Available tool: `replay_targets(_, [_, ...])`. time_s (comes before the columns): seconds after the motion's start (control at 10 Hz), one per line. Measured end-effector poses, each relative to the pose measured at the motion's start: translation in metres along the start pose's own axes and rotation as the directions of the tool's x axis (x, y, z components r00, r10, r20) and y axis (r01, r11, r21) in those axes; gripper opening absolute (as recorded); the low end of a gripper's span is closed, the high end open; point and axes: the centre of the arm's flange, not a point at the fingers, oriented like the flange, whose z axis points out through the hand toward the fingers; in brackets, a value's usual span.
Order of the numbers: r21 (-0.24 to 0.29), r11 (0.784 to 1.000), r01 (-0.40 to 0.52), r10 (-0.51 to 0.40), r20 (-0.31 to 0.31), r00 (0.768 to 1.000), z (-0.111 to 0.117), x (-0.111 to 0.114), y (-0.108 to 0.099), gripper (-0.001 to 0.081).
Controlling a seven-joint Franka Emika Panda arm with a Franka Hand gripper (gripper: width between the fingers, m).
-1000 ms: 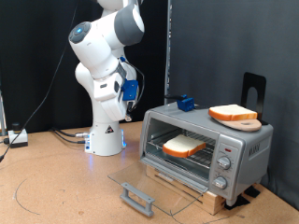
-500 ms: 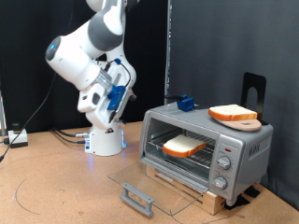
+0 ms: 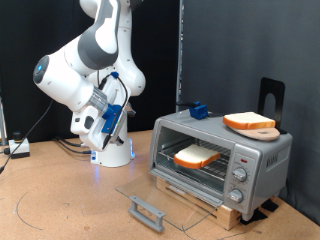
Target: Make a piece of toast with the oven
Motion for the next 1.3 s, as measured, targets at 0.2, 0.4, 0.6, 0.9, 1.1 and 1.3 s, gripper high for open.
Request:
replay_targets(0.2, [0.038,0.996,-0.08,0.081,-0.01,0.997,-0.011,0.007,0.017,0.0807])
replay_targets(0.4, [0.046,0.991,-0.127,0.128,-0.023,0.991,-0.027,0.017,0.039,0.0807])
replay_targets(0.6, [0.007,0.99,-0.142,0.142,-0.01,0.99,-0.041,0.027,0.061,0.0807])
replay_targets(0.9, [0.016,0.989,-0.15,0.15,0.008,0.989,-0.04,0.036,0.07,0.0807])
replay_targets(1.1, [0.079,0.978,-0.194,0.193,0.025,0.981,-0.024,0.044,0.086,0.0807])
replay_targets(1.3, [0.095,0.954,-0.285,0.279,0.074,0.958,-0.005,0.054,0.11,0.0807])
